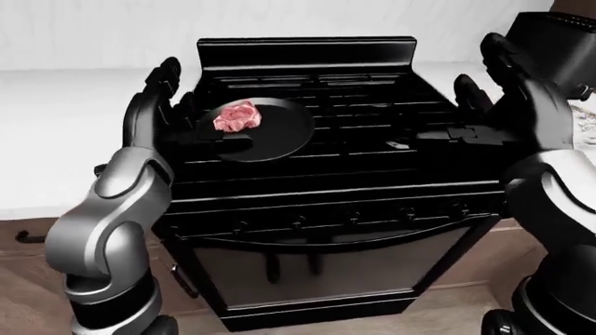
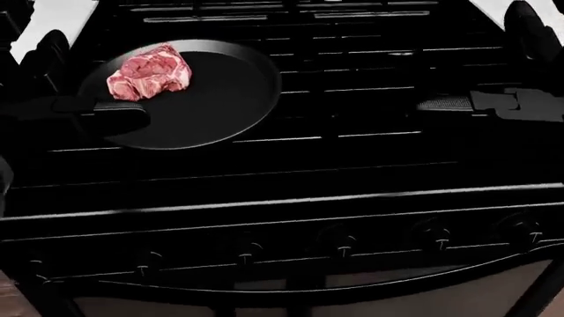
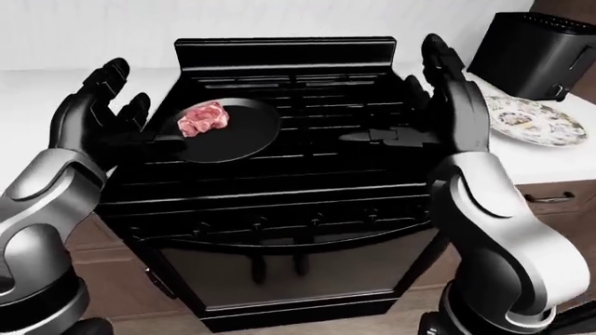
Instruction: Pick the steak from the pan and place it on the plate.
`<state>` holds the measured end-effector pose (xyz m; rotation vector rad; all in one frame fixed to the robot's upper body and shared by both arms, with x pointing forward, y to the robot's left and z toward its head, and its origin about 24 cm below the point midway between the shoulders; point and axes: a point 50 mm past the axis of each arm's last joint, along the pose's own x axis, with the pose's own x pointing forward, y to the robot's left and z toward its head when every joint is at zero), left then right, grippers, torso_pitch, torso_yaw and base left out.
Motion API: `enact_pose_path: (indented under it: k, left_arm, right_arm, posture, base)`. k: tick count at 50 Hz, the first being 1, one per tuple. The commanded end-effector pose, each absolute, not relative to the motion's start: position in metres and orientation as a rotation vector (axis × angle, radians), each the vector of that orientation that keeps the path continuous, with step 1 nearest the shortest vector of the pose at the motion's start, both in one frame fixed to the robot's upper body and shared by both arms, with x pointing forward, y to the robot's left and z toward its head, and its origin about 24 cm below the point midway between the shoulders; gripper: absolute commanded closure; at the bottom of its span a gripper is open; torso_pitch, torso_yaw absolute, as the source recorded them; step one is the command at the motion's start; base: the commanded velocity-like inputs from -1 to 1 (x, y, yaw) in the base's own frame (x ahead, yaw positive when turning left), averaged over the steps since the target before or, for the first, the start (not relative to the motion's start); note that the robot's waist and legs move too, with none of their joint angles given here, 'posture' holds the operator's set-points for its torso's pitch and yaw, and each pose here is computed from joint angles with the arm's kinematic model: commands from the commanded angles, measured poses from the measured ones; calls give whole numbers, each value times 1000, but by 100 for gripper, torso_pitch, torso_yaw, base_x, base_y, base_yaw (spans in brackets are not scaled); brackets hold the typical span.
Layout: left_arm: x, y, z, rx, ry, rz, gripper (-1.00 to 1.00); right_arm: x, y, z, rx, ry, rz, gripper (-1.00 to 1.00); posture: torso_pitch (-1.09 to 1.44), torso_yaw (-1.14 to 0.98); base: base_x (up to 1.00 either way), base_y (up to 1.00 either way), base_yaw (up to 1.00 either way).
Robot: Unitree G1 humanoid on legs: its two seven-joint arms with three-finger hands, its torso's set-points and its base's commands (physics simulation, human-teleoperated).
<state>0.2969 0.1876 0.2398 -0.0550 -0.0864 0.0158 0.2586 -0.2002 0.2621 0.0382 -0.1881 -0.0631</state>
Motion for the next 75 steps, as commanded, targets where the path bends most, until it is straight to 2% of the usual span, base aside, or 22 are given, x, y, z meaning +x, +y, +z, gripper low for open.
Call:
enact_pose_path:
  k: [1,8,75]
  left_arm:
    - [293,190,253,-51,-163,31,-100]
    - [291,191,255,-53,-165,32,-100]
    - [290,190,257,-62,-171,21,-100]
  right_arm:
    - [256,-198,272,46,-247,-51,-100]
    - [255,-198,273,35,-250,-53,-100]
    - [256,-195,272,21,-232,-60,-100]
  posture:
    - [0,0]
    - [0,0]
    - [0,0]
  base:
    - [20,0,100]
    - [21,0,83]
    - [7,0,0]
